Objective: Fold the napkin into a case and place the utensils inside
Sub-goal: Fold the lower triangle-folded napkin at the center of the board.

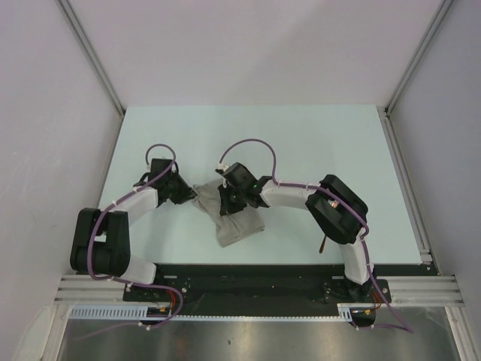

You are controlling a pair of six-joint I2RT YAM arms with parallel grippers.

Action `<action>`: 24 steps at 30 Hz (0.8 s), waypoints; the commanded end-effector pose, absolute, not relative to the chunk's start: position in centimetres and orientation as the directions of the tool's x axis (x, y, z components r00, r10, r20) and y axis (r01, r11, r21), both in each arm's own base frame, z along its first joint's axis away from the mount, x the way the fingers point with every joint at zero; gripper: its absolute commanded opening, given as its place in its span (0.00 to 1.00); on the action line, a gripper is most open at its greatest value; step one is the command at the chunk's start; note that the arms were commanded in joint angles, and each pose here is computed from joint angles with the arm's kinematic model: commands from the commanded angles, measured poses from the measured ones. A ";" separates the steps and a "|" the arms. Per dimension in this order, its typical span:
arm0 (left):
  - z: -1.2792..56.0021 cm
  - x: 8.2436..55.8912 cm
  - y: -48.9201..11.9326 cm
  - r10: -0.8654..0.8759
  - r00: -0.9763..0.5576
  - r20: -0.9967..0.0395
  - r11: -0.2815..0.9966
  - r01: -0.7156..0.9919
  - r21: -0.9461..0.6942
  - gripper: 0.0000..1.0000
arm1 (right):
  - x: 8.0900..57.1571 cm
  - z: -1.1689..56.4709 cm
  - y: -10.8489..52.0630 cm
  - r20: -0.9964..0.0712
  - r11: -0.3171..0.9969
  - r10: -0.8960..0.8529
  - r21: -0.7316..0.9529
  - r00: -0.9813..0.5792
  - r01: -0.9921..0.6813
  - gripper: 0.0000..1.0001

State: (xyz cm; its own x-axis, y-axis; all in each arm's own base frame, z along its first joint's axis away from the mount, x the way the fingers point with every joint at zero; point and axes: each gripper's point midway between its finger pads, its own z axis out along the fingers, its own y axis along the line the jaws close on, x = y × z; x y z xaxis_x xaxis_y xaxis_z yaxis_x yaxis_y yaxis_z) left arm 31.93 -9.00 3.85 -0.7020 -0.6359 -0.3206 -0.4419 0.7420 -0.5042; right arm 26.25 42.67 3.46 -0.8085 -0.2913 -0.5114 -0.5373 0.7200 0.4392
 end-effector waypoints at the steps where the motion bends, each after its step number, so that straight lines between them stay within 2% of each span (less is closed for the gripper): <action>1: 7.3 34.4 -11.0 -0.646 -0.676 -0.354 0.715 -0.374 -0.591 0.21 | 26.9 7.0 43.2 -0.557 0.668 -0.217 0.514 -0.801 -0.538 0.09; 17: 7.1 36.0 -16.2 -0.597 -0.732 -0.330 0.722 -0.310 -0.618 0.21 | 26.3 6.4 41.5 -0.447 0.596 -0.127 0.680 -0.885 -0.428 0.15; 21: 6.9 36.2 -17.3 -0.583 -0.746 -0.322 0.723 -0.296 -0.624 0.21 | 26.0 7.1 41.1 -0.433 0.570 -0.101 0.713 -0.896 -0.408 0.28; 24: 6.9 36.4 -17.9 -0.569 -0.754 -0.329 0.728 -0.275 -0.628 0.21 | 25.3 7.5 40.6 -0.409 0.532 -0.094 0.750 -0.907 -0.394 0.33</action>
State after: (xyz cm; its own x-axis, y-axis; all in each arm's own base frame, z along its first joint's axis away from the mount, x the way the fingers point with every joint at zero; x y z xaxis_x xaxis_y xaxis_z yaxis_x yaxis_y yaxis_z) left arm 34.64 -16.21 4.90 -0.7623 -0.5712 -0.3045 -0.3333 0.7497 -0.5718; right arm 25.41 39.86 3.38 -0.9182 -0.1323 -0.3733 -0.3668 0.6395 0.6757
